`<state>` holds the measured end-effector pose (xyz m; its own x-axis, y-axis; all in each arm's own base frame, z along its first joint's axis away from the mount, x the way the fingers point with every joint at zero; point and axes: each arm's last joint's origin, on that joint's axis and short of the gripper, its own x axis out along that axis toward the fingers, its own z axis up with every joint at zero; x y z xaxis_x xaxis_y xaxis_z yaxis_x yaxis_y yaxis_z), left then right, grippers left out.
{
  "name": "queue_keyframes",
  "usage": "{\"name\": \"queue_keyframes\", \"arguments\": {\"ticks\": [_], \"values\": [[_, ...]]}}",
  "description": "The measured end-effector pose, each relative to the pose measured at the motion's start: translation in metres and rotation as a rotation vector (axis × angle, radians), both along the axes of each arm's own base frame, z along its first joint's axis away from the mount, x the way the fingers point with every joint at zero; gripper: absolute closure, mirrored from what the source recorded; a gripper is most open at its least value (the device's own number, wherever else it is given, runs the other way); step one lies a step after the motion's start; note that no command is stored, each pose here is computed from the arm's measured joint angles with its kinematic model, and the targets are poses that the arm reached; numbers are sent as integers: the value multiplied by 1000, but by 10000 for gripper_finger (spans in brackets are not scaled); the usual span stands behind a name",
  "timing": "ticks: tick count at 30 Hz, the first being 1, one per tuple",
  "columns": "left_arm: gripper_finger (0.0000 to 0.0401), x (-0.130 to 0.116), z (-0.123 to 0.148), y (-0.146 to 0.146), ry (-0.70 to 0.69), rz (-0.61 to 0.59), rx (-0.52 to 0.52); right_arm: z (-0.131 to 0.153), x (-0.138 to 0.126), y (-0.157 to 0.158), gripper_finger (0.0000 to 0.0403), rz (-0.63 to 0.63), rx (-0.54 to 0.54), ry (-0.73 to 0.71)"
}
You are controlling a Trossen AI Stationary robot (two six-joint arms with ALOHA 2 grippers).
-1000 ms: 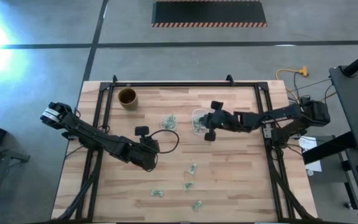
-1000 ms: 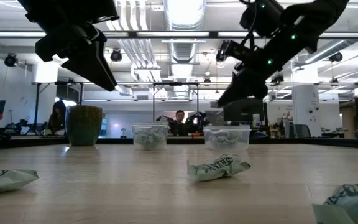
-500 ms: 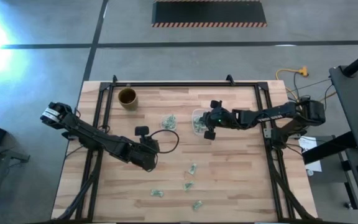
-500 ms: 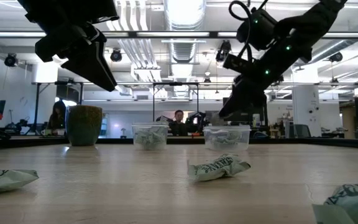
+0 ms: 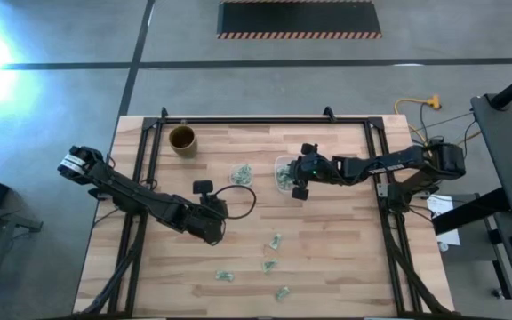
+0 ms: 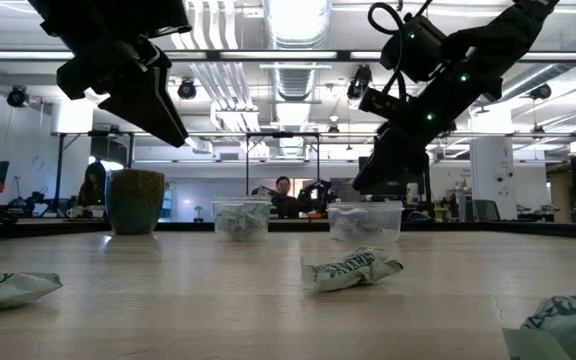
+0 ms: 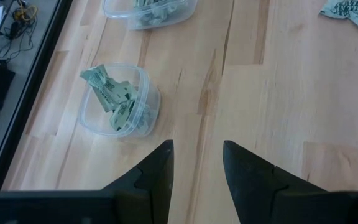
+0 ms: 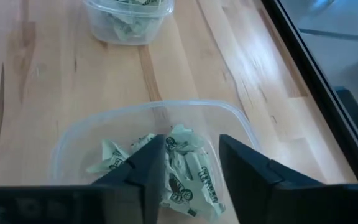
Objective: Pick and place items into bin
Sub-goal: Put the light green stevia packet into the left transparent bin
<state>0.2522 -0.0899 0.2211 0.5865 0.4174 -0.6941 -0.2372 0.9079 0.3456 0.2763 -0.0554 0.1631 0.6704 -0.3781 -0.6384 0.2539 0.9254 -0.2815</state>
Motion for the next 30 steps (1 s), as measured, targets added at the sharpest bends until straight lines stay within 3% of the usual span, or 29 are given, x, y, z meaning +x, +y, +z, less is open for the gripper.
{"name": "queue_keyframes", "arguments": {"ticks": [5, 9, 16, 30], "values": [[278, 1, 0, 0, -8, 2, -13, 3, 0, 3, 238, 32, -21, -3], [278, 3, 1, -5, -32, -33, -83, 6, 1, 10, 232, 94, -30, -2], [278, 2, 2, -25, -99, -104, -172, 5, 1, 27, 243, 274, 14, -2], [278, -12, -29, -69, -263, -258, -408, -2, -2, 39, 266, 407, 111, -11]]}}
